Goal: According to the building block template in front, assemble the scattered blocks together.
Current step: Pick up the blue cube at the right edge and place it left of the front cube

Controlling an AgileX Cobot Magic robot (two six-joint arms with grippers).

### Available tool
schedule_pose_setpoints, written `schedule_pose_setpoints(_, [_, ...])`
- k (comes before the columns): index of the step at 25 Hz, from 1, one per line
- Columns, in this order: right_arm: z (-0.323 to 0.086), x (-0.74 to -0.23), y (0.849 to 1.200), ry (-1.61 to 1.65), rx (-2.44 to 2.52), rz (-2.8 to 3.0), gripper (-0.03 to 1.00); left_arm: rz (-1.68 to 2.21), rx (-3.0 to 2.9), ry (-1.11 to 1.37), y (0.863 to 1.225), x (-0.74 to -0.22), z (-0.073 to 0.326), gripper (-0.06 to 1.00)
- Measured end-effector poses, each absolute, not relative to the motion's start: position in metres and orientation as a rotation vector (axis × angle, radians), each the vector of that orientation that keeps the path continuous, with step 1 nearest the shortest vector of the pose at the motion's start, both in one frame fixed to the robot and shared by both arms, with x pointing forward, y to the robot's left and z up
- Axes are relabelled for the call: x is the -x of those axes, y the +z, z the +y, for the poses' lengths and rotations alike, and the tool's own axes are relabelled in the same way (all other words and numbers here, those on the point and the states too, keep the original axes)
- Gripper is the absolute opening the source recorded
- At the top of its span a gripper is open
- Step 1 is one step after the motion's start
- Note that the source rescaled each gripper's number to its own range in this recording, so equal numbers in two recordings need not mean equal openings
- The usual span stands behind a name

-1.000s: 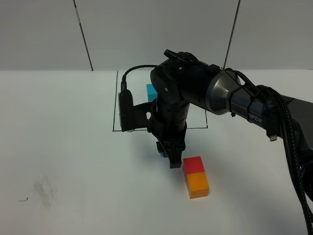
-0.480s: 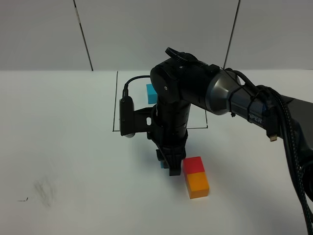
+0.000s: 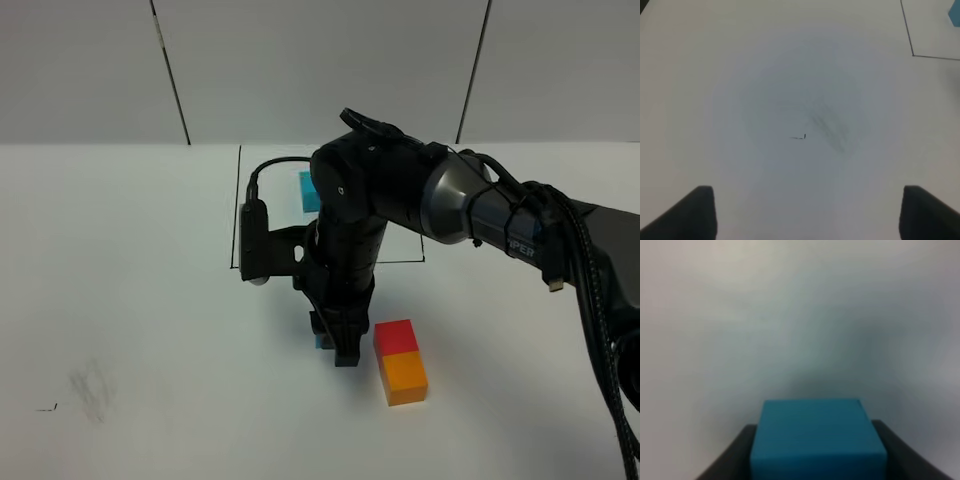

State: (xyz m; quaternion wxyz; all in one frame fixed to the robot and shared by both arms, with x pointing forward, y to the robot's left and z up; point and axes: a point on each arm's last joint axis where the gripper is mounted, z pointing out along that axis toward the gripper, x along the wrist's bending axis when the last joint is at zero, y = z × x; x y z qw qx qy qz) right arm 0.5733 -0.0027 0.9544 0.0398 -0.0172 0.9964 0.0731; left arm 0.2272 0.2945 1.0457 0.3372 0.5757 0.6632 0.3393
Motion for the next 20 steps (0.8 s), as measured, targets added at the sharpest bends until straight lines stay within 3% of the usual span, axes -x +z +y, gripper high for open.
schedule_pose_setpoints(20, [0.0, -0.577, 0.916, 0.213, 0.091, 3.058, 0.0, 1.728, -1.501, 0.884, 1.046, -0.227, 0.294, 0.65])
